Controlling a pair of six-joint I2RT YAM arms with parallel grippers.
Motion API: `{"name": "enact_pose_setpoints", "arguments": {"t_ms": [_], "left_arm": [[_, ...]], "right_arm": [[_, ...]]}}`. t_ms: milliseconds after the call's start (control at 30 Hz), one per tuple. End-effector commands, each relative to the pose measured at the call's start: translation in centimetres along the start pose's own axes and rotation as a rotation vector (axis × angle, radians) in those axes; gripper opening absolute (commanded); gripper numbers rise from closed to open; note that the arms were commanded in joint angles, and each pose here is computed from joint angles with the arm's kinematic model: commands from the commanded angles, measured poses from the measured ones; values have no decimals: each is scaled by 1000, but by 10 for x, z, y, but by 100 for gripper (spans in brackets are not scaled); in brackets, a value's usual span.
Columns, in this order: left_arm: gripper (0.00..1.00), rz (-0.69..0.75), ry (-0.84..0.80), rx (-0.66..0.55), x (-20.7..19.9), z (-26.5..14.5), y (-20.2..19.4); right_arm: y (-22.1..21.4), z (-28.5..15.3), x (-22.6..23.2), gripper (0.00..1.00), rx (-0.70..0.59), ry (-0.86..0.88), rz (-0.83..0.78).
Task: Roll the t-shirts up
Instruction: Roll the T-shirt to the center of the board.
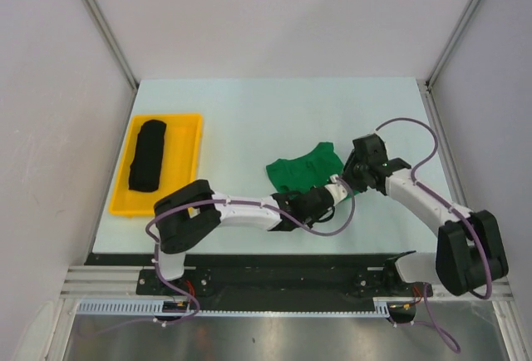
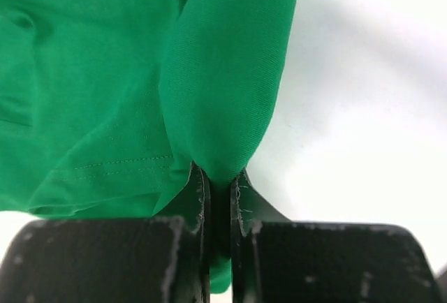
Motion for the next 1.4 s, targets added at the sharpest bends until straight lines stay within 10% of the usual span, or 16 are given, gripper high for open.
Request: {"name": "enact_pose_setpoints", "arguments": {"t_ms": [0,767,967,1233,1367], "left_arm": [[0,-211,-350,-2,-20,-23,5],[4,-542,-777,237,-10,-20,-28],[25,-553,-756,217,4,-22,-24],[87,-528,-599,77,32,-43,1],[90,-511,-445,-8,52,-57,16]], "right_arm": [[11,-34,-5,41,-87,-13,-15],[-66,-67,-47,30,-79,4,-37],[-58,-43,-38,29,-60,-22,-59],[-46,-28,-28,29,-52,-40,-63],[-38,-25,-20,29,-57,-31,-60]]}}
Point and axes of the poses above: each gripper's point midway between its finger pads, its own z axis out along the fingers, its own x axis along the line the jaws close on, y = z × x, the point moved 9 cm from there along -z, back along the fingers, and after that the axes turned 4 degrees about z, right-handed, at the moved point
